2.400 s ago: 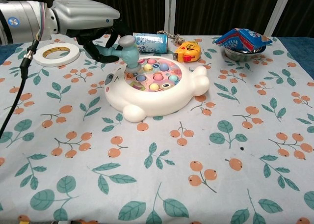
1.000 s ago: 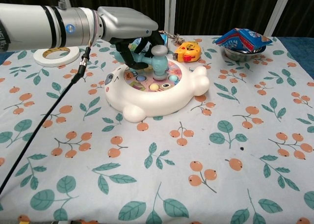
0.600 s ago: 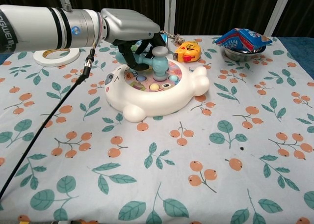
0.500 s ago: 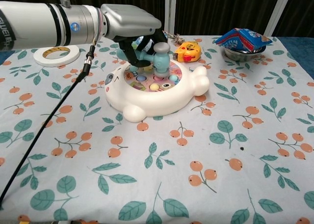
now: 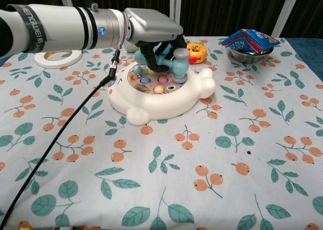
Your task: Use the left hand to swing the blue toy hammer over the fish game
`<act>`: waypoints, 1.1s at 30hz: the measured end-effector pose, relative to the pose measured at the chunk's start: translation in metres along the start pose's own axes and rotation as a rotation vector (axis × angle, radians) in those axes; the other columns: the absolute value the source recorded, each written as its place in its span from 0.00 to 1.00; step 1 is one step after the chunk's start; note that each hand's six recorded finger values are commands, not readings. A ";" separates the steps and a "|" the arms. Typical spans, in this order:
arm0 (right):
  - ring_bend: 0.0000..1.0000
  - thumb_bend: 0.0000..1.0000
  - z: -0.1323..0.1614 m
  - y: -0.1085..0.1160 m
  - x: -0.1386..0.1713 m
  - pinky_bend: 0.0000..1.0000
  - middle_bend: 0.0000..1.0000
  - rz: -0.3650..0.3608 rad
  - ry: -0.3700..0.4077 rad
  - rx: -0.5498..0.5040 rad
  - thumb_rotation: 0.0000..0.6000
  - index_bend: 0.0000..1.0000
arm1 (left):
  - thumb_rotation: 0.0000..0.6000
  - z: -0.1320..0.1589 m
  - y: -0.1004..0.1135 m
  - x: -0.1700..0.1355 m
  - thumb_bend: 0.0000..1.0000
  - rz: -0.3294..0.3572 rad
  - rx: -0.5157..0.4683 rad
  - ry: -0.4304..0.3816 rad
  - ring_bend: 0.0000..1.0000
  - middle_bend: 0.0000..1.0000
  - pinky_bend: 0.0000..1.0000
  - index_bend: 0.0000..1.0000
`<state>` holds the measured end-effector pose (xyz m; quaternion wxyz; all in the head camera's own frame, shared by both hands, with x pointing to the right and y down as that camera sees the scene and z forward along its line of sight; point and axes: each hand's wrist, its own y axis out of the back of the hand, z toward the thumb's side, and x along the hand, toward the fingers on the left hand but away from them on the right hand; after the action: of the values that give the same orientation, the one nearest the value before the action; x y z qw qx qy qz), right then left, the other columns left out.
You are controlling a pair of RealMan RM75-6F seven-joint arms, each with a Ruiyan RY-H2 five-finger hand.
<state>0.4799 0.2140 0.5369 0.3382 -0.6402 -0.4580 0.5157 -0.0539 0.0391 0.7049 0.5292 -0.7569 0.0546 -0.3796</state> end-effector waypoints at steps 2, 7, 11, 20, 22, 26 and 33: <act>0.00 0.14 0.000 0.000 0.000 0.00 0.17 -0.001 0.000 -0.001 1.00 0.03 | 1.00 0.004 -0.004 0.001 0.59 -0.009 0.005 -0.004 0.59 0.75 0.78 0.66; 0.00 0.14 -0.001 0.001 0.000 0.00 0.17 -0.005 0.000 -0.001 1.00 0.03 | 1.00 0.004 0.001 -0.002 0.59 0.018 -0.003 0.002 0.59 0.75 0.78 0.66; 0.00 0.14 0.000 0.001 -0.001 0.00 0.17 -0.006 0.005 -0.003 1.00 0.03 | 1.00 -0.004 0.012 -0.011 0.59 0.048 -0.014 0.014 0.60 0.75 0.78 0.66; 0.00 0.14 0.003 0.000 -0.005 0.00 0.18 -0.001 0.023 -0.005 1.00 0.03 | 1.00 -0.051 0.010 -0.058 0.59 0.102 -0.112 0.135 0.59 0.74 0.78 0.66; 0.00 0.14 0.004 -0.001 -0.006 0.00 0.17 0.001 0.027 -0.006 1.00 0.03 | 1.00 -0.063 -0.001 -0.072 0.59 0.103 -0.161 0.174 0.59 0.74 0.77 0.66; 0.00 0.14 0.007 -0.002 -0.008 0.00 0.17 0.005 0.038 -0.004 1.00 0.03 | 1.00 -0.090 -0.033 -0.104 0.59 0.091 -0.239 0.266 0.58 0.72 0.74 0.65; 0.00 0.14 0.012 -0.004 -0.012 0.00 0.17 0.014 0.049 -0.003 1.00 0.03 | 1.00 -0.120 -0.091 -0.154 0.58 0.026 -0.234 0.379 0.52 0.68 0.68 0.61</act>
<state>0.4669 0.2042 0.5419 0.3446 -0.6565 -0.4459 0.5015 -0.2677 0.0619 0.7203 0.4229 -0.7277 0.2064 -0.4991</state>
